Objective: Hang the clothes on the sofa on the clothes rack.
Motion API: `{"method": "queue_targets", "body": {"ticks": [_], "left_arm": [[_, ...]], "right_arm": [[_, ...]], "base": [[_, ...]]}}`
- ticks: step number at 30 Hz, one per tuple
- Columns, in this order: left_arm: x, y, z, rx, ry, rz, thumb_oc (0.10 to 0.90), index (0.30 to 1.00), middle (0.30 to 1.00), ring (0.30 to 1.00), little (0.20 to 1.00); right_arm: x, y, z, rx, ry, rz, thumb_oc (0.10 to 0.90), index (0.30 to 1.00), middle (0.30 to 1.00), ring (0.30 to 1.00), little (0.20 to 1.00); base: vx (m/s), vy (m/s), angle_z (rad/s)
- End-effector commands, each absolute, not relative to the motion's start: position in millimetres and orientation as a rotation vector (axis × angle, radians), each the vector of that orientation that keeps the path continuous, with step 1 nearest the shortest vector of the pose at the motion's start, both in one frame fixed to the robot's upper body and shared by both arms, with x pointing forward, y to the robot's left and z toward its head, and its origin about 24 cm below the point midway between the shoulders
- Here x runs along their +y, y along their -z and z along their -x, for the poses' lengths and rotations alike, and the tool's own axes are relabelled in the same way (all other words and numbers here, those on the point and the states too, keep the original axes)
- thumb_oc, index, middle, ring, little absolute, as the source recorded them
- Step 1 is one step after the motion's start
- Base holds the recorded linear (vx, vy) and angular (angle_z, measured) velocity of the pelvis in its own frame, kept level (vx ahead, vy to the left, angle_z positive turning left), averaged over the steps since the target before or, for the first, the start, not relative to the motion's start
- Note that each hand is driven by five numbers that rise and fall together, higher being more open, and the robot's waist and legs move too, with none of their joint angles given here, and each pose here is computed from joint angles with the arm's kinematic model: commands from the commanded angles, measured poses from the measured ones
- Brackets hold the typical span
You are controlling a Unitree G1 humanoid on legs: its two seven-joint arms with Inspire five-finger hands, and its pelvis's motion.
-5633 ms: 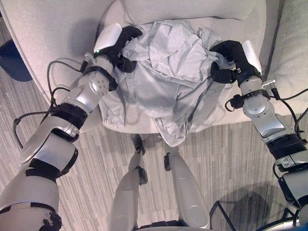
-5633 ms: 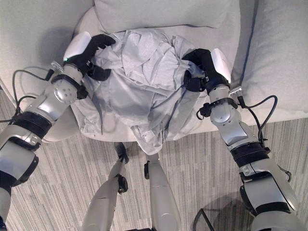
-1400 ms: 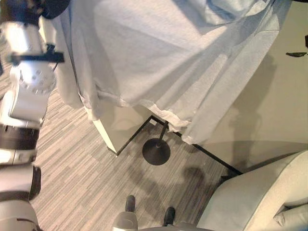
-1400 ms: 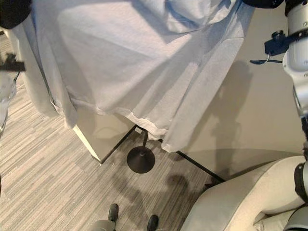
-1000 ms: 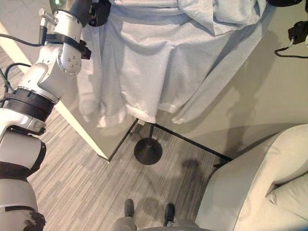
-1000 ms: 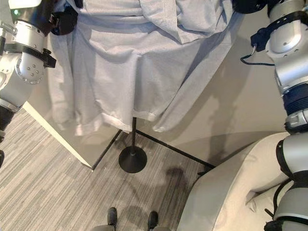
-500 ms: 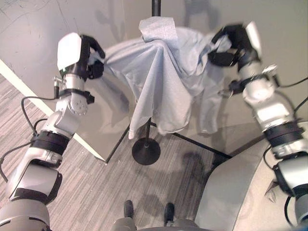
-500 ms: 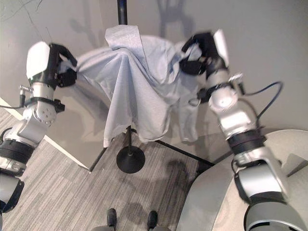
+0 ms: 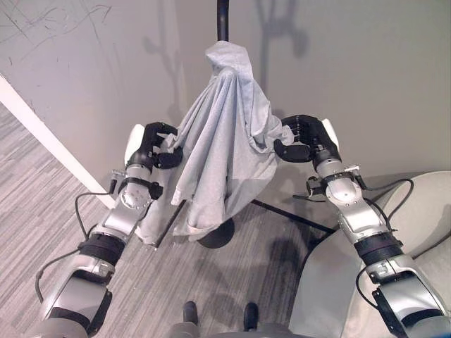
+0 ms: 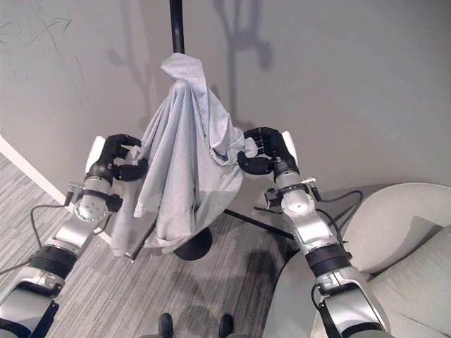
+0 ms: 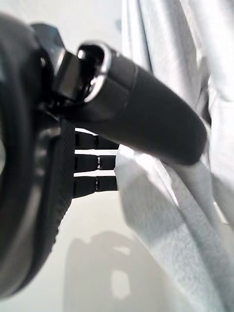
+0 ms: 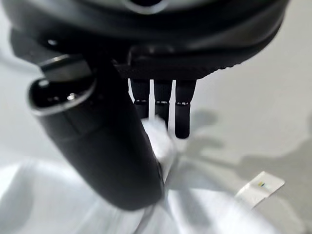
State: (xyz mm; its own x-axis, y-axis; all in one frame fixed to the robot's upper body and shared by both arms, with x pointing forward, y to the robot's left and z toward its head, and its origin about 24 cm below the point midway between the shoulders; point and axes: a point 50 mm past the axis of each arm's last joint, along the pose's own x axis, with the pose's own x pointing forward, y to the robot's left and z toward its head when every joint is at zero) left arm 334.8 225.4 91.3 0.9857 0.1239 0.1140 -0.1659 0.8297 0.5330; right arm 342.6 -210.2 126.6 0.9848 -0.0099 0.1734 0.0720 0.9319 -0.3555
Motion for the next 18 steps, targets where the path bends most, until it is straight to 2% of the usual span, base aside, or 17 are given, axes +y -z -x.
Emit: {"method": "queue_targets", "body": {"ticks": [1, 8, 11, 14, 15, 18], "left_arm": [[245, -142, -345, -0.265, -0.259, -0.538, 0.800, 0.900, 0.900, 0.900, 0.900], [260, -132, -330, -0.250, -0.301, -0.529, 0.800, 0.900, 0.900, 0.900, 0.900], [273, -125, -311, -0.247, -0.330, -0.512, 0.800, 0.900, 0.900, 0.900, 0.900], [283, -103, -290, -0.180, -0.339, -0.456, 0.800, 0.900, 0.900, 0.900, 0.900], [284, -78, -278, -0.092, -0.318, -0.411, 0.800, 0.900, 0.900, 0.900, 0.900], [282, -48, -260, 0.020, -0.282, -0.338, 0.800, 0.900, 0.900, 0.900, 0.900]], "right_arm": [[-230, -188, -338, -0.450, 0.150, 0.317, 0.800, 0.900, 0.900, 0.900, 0.900], [-252, -185, -320, -0.465, 0.216, 0.310, 0.800, 0.900, 0.900, 0.900, 0.900], [-268, -167, -304, -0.405, 0.240, 0.371, 0.800, 0.900, 0.900, 0.900, 0.900], [-276, -133, -289, -0.270, 0.224, 0.423, 0.800, 0.900, 0.900, 0.900, 0.900], [-282, -98, -279, -0.130, 0.219, 0.456, 0.800, 0.900, 0.900, 0.900, 0.900], [-284, -63, -264, 0.014, 0.203, 0.483, 0.800, 0.900, 0.900, 0.900, 0.900]], "base": [[0.02, 0.006, -0.03], [0.00, 0.000, 0.00], [0.00, 0.000, 0.00], [0.00, 0.000, 0.00], [0.00, 0.000, 0.00], [0.00, 0.000, 0.00]]}}
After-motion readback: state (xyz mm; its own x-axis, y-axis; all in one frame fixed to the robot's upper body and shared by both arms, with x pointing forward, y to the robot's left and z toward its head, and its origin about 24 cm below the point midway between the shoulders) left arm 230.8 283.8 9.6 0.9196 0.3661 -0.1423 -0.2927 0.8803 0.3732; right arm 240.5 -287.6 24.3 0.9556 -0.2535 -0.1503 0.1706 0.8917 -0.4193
